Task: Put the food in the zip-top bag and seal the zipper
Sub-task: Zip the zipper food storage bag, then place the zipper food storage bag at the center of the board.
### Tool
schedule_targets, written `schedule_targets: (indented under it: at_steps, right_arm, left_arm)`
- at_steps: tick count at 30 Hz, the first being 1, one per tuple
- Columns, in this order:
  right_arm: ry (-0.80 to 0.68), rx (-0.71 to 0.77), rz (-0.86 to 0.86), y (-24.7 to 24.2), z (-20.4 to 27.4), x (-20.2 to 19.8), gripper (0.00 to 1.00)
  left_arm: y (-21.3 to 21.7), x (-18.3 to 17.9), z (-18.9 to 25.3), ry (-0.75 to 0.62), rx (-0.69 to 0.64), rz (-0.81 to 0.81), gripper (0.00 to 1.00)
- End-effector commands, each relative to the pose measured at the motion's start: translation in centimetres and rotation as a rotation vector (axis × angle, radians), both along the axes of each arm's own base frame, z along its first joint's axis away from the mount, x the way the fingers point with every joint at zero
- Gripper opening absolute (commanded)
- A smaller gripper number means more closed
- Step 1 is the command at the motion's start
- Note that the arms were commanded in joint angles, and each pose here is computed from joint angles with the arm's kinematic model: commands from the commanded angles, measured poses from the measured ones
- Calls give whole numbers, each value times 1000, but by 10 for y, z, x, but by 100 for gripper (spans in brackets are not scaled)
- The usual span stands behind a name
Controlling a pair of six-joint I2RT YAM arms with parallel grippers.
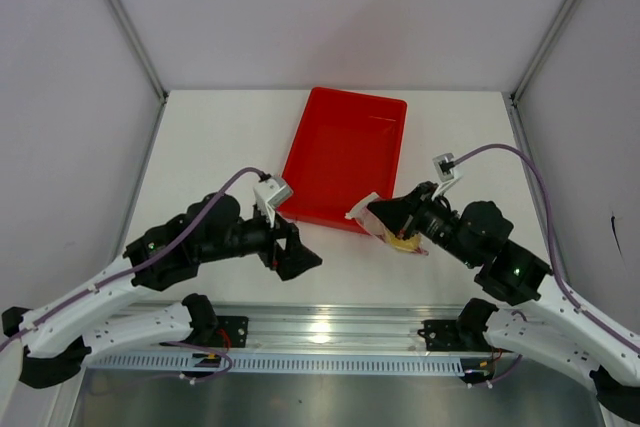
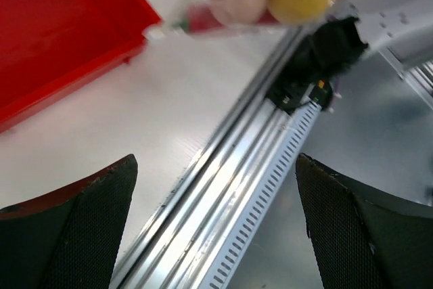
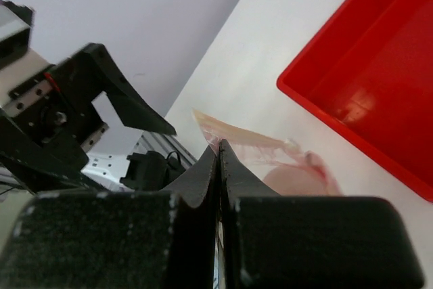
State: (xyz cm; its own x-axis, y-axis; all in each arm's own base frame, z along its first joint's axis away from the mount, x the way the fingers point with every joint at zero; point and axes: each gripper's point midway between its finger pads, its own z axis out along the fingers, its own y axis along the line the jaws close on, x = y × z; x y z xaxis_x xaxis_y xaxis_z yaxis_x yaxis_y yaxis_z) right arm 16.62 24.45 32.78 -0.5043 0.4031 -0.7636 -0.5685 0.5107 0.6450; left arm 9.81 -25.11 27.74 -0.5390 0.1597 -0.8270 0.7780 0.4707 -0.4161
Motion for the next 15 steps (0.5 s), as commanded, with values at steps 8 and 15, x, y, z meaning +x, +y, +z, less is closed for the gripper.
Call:
schedule_targets:
  at_steps: [8,15]
  right_arm:
    - [55,-75,-309,-49,-5,44,0]
    - [99,-179,-551,-102,-33,90,0]
  left_arm:
    - [23,46,46,-100,-60,301,99]
    - [11,33,19,-33,-49,226,100]
